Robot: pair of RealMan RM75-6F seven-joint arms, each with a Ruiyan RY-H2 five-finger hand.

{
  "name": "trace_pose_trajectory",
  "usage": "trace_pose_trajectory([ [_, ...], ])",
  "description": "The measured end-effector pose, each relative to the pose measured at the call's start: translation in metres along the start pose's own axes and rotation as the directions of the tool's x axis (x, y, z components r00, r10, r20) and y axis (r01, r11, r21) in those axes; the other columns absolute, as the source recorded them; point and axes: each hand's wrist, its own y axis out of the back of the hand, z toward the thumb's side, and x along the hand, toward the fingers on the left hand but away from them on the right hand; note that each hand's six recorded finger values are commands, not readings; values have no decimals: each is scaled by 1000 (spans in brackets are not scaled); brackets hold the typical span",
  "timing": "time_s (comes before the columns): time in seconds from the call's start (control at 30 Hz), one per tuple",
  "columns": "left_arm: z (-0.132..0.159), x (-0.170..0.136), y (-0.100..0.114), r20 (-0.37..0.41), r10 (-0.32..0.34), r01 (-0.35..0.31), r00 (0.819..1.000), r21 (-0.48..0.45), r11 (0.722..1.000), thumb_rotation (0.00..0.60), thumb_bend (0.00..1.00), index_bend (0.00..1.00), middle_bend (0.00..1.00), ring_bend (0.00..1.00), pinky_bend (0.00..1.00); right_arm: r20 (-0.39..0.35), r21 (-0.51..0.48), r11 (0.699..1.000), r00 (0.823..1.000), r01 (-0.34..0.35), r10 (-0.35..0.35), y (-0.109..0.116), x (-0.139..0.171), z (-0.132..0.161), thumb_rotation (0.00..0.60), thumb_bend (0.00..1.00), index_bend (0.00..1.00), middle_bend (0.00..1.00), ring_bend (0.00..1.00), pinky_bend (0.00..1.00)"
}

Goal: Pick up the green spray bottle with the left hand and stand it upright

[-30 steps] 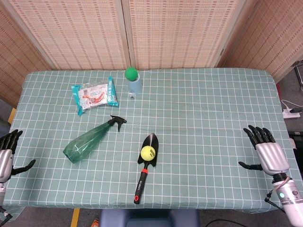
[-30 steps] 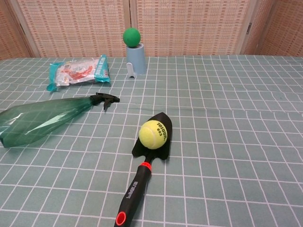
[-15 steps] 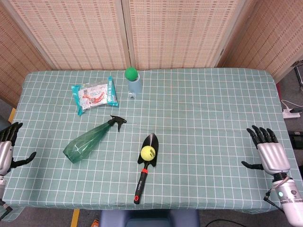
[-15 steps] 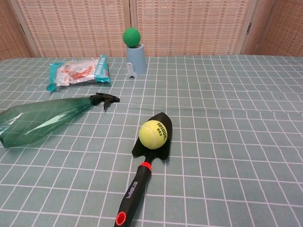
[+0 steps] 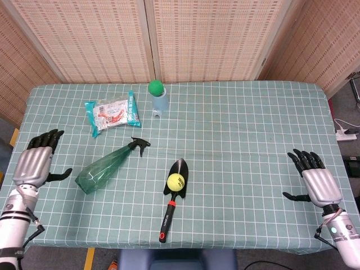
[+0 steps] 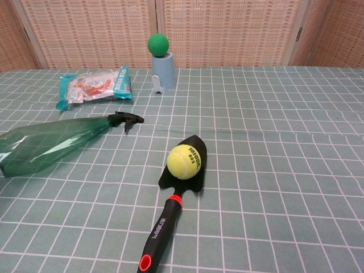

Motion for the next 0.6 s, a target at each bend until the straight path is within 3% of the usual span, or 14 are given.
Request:
trace_pose_trajectory([
  [0.13,46,16,0,48,-42,38,998,83,996,600,221,0,0,0,89,-23,-2,1000,1000,9,-9,0,-2,0,600,0,4,0,0,0],
  [0.23,71,27,-19,37,-110,105,993,124,987,600,222,0,13,3,109,-25,-24,1000,1000,18,-18,2,-2,0,600,0,11,0,0,0],
  [0.33,88,38,-45,-10,-174,172,985,191,966,600,222,0,52,41,165,-27,-42,999,999,24,-25,2,-1,-1,600,0,28,0,0,0],
  [0.47,104,49,-80,-89,-225,241,970,273,931,600,223,0,58,43,170,-31,-58,997,998,44,-45,5,0,-1,600,0,51,0,0,0],
  [0.6,117,63,-98,-152,-215,254,965,336,907,600,222,0,82,43,169,-41,-73,997,998,36,-39,4,1,-1,600,0,70,0,0,0],
])
